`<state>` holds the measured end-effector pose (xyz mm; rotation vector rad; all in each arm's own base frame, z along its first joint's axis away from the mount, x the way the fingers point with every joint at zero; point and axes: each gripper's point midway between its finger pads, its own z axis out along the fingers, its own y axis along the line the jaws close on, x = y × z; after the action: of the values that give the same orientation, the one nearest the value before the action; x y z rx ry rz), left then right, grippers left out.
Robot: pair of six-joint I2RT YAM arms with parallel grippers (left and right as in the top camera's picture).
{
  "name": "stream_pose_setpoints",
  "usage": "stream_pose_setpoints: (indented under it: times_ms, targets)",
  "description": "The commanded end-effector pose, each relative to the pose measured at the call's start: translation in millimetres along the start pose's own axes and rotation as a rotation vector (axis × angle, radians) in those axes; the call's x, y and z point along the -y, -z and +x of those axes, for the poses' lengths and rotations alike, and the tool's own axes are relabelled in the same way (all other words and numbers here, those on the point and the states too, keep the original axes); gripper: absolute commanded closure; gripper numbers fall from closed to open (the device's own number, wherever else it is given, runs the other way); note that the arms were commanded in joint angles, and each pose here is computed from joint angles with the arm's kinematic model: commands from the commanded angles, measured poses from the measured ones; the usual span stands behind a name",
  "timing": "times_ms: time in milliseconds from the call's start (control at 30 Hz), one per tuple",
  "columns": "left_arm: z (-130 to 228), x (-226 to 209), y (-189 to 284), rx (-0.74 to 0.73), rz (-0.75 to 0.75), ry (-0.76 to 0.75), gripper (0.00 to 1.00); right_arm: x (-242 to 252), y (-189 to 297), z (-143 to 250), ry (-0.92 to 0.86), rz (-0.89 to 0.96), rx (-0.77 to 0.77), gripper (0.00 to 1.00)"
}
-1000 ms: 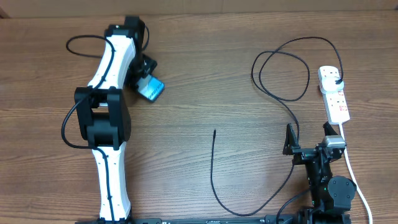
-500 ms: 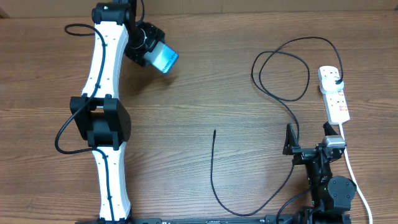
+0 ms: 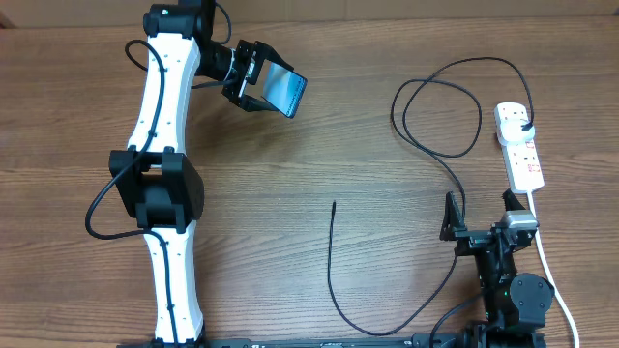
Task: Plug charger to phone and switch on socket
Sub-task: 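Lift the phone with the left gripper and raise it upright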
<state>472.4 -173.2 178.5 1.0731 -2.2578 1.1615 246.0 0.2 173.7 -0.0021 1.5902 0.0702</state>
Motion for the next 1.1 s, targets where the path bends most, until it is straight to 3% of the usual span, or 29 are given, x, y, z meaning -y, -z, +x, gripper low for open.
stream_pose_setpoints:
  times_ms: [0, 267, 1067]
  targets:
    - [36, 23, 11, -0.146, 0.111, -0.044, 0.96, 1, 0, 1, -0.001, 0.006, 0.007, 0.00]
    - [57, 33, 17, -0.267, 0.177, -0.032, 0.96, 1, 0, 1, -0.001, 0.006, 0.007, 0.00]
    - [55, 32, 16, -0.259, 0.172, -0.032, 0.96, 1, 0, 1, -0.001, 0.006, 0.007, 0.00]
